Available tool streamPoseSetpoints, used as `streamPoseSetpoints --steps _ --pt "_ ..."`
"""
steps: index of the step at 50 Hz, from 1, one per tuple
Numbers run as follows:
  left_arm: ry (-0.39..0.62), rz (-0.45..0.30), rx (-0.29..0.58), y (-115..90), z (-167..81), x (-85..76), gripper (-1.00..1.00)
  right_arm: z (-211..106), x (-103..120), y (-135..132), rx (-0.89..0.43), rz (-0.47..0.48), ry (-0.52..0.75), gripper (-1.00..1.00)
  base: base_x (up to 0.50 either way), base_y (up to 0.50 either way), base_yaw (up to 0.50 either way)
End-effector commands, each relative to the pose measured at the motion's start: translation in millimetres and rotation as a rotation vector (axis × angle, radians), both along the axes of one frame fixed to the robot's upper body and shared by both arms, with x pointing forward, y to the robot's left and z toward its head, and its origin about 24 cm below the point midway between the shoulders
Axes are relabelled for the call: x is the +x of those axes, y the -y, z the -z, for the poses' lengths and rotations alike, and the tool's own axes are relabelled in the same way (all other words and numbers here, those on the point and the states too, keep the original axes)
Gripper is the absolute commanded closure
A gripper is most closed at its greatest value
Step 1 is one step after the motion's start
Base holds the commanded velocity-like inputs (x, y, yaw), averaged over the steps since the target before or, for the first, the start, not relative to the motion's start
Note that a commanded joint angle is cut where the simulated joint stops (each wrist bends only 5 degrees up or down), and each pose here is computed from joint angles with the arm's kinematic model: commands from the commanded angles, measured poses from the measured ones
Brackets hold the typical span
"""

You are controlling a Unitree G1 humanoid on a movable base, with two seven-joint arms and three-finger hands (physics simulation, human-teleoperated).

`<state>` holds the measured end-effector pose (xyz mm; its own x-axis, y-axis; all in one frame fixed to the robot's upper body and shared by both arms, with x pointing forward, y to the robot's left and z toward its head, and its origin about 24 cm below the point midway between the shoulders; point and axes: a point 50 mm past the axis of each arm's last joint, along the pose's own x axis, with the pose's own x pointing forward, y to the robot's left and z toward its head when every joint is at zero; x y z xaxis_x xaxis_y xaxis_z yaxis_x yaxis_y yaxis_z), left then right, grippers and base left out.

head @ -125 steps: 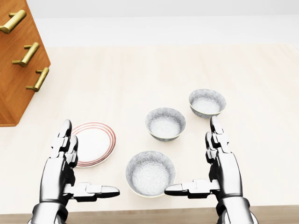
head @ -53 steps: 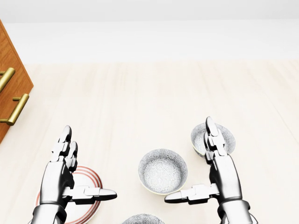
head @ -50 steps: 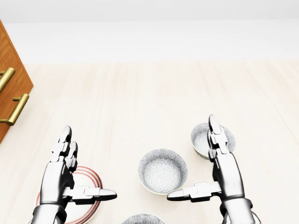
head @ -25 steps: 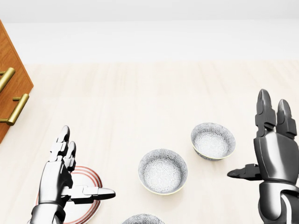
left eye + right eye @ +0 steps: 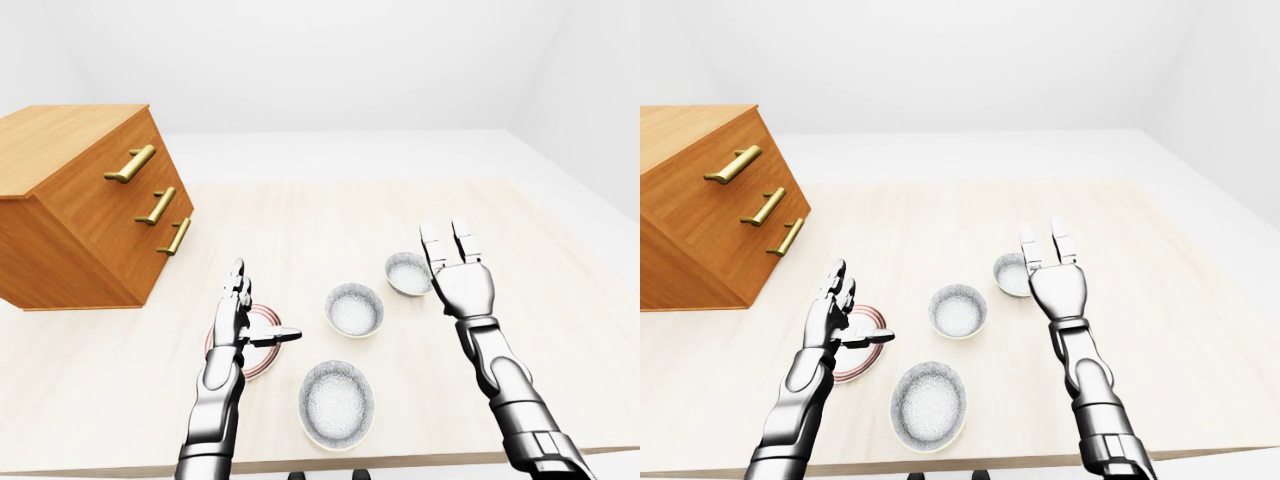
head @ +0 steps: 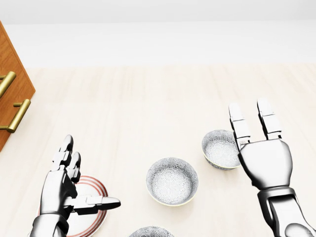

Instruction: Stack the bowl at the front on the bowl in the middle.

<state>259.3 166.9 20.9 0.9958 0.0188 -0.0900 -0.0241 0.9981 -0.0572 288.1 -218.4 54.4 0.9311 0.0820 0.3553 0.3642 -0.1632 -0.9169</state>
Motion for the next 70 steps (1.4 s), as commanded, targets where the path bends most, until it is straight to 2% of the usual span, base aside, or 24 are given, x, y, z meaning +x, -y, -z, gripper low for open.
streamPoseSetpoints --steps 1,7,12,16,27,36,44,70 --pt "-0.017 -0.003 -0.021 -1 1 0.3 -1.00 31 10 -10 -0.114 -0.046 -0.160 -1.00 0.00 0.00 0.00" --pt "-0.022 -0.004 -0.027 0 1 0.0 -1.00 47 15 -13 -0.084 -0.039 -0.251 -1.00 0.00 0.00 0.00" --pt "-0.027 -0.001 -0.029 0 2 -0.5 -1.00 60 21 -13 -0.109 -0.039 -0.340 -1.00 0.00 0.00 0.00" --pt "-0.030 -0.001 -0.030 0 3 -0.9 -1.00 63 23 -12 -0.100 -0.030 -0.369 -1.00 0.00 0.00 0.00" --pt "-0.027 0.000 -0.023 1 3 -0.7 -1.00 62 31 -8 -0.047 0.007 -0.396 -1.00 0.00 0.00 0.00" --pt "-0.027 0.001 -0.019 1 4 -0.7 -1.00 51 41 -8 0.019 0.028 -0.362 -1.00 0.00 0.00 0.00" --pt "-0.025 0.002 -0.018 1 3 -0.2 -1.00 61 37 -13 0.054 0.034 -0.412 -1.00 0.00 0.00 0.00" --pt "-0.025 0.006 -0.014 2 3 -1.5 -1.00 62 43 -26 0.067 0.016 -0.442 -1.00 0.00 0.00 0.00"
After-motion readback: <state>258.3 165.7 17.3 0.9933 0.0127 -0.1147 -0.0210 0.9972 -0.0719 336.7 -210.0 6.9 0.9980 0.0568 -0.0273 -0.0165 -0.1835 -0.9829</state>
